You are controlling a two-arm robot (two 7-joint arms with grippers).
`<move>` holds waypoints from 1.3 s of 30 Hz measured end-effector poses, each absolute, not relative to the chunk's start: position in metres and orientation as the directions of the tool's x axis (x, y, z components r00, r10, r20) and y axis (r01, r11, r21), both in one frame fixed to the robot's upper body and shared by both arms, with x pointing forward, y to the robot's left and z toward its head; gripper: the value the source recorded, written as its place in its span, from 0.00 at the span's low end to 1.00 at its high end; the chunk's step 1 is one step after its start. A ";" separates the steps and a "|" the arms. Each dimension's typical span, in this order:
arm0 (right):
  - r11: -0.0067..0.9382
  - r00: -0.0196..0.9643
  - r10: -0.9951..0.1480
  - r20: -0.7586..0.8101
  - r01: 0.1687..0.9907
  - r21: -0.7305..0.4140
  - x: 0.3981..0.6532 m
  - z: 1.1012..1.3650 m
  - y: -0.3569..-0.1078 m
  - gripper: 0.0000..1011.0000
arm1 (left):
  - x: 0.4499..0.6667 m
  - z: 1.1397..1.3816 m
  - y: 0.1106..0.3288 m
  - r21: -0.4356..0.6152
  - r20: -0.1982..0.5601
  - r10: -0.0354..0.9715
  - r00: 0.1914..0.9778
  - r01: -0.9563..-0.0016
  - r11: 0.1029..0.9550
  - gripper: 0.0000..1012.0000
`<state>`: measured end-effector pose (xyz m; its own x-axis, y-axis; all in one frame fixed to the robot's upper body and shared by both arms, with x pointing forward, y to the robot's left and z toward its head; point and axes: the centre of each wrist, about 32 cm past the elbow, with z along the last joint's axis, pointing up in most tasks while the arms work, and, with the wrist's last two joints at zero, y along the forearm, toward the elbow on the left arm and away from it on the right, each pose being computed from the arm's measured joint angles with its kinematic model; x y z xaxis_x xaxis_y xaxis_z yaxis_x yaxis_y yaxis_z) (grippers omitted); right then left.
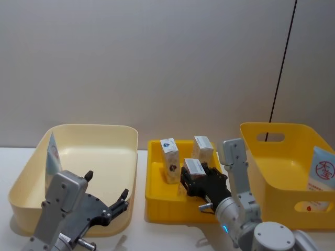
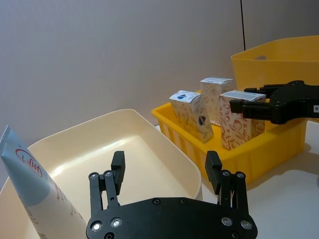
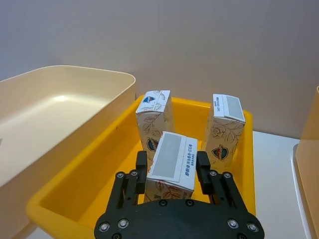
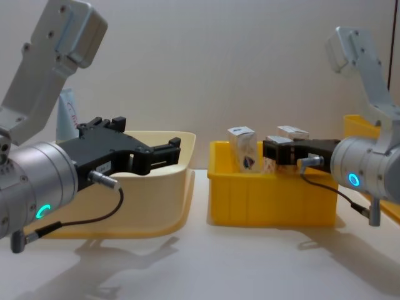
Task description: Bimanual collaborative sorting of washing and personal care products
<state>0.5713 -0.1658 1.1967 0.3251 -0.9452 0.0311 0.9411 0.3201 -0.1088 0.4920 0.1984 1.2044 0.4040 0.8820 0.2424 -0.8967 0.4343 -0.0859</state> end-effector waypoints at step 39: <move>0.275 0.263 -0.961 0.080 0.935 0.226 0.574 1.243 -0.200 0.44 | 0.492 1.204 0.198 -0.086 0.242 0.882 0.404 -0.897 0.434 0.99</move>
